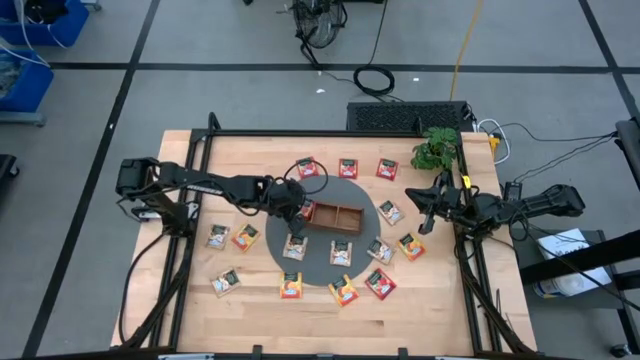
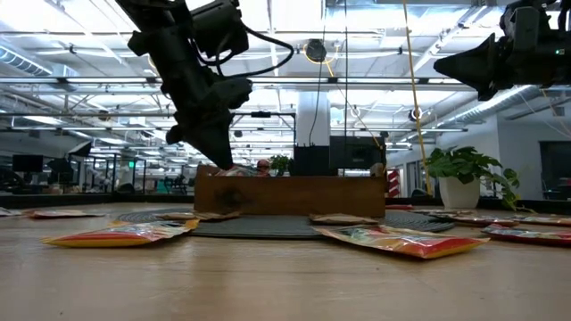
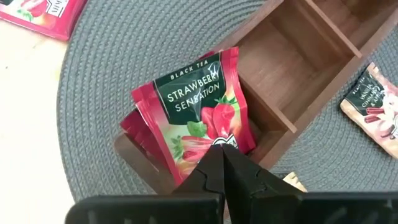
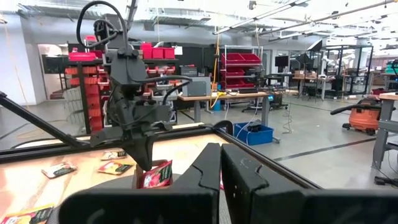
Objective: Pick & Place Tea
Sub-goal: Put the red tea bag into the left section of the wooden organizer
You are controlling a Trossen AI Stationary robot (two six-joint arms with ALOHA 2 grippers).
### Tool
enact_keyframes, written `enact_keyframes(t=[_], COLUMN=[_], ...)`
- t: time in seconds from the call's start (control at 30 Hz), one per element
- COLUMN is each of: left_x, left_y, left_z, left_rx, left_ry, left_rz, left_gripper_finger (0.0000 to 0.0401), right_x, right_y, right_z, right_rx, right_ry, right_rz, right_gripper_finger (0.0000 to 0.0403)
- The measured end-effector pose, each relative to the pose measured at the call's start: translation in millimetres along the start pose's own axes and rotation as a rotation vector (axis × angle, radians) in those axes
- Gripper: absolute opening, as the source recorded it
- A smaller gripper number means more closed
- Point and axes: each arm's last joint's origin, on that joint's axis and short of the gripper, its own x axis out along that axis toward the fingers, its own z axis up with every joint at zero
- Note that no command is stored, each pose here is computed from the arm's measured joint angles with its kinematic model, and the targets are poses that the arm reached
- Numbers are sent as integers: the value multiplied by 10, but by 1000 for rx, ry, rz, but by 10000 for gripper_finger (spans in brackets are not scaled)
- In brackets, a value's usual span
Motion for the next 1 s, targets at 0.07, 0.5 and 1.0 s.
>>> enact_keyframes(t=[0.07, 0.5, 1.0], left_x=[0, -35, -200], left_y=[-3, -125, -359], left_z=[-2, -55, 467], left_rx=[-6, 247, 337], left_ry=[1, -19, 67], left_rz=[-1, 40, 123], left_gripper_finger=[2, 1, 0], right_x=[0, 0, 0], right_y=[0, 0, -1], right_z=[0, 0, 14], right_rx=[0, 0, 5], right_ry=[0, 0, -13], right_rz=[0, 0, -1], right_gripper_finger=[4, 4, 4])
